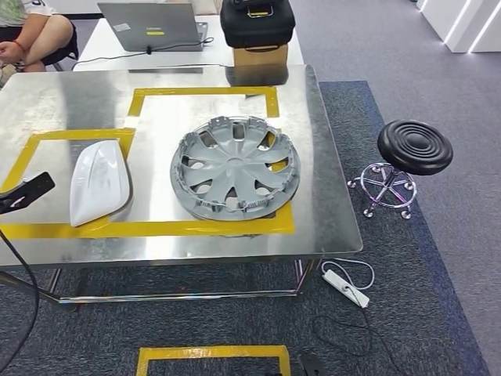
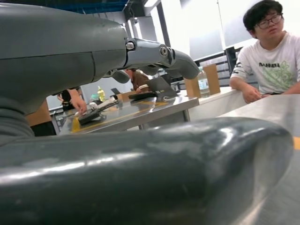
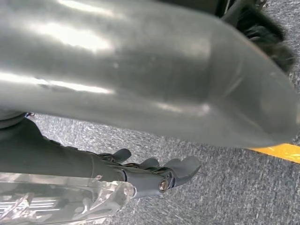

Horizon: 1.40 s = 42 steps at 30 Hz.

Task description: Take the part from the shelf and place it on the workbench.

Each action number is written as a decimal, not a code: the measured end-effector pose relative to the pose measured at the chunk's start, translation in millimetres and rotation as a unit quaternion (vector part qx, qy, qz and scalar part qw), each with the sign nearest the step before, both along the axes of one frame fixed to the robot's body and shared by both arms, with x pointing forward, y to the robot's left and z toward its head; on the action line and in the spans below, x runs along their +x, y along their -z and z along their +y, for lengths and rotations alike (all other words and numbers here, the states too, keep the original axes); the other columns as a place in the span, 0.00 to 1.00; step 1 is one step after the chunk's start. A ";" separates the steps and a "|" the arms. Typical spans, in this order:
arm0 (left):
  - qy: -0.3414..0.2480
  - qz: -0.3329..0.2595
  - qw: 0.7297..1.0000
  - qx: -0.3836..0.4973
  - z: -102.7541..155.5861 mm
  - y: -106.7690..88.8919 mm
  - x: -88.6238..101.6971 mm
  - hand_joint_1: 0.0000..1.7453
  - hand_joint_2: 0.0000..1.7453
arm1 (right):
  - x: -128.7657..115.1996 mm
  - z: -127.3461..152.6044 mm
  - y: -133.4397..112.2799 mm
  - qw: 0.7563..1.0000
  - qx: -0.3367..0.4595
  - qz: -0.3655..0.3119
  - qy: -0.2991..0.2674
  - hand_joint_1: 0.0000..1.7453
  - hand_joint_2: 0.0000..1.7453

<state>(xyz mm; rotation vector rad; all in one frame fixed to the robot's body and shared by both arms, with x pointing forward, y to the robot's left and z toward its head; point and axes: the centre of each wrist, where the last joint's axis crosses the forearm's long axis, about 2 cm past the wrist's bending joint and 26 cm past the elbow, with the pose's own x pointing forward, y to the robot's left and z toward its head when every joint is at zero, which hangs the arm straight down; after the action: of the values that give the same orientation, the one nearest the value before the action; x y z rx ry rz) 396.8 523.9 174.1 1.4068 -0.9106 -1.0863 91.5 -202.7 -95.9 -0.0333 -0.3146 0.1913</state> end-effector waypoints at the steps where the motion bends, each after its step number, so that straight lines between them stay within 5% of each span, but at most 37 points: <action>1: 0.001 0.001 1.000 0.000 0.3 0.2 -0.3 0.00 0.00 | 0.3 0.2 -0.1 1.000 0.000 0.000 0.000 0.00 0.00; 42: 0.007 0.020 1.000 0.010 4.7 9.3 -8.4 0.00 0.00 | 3.6 0.0 -0.8 1.000 -0.002 -0.005 -0.008 0.00 0.00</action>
<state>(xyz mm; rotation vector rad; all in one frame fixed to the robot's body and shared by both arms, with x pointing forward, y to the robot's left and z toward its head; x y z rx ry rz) 388.4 528.5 164.9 1.3926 -0.8834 -1.1330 95.1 -202.7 -95.2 -0.0348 -0.3238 0.2071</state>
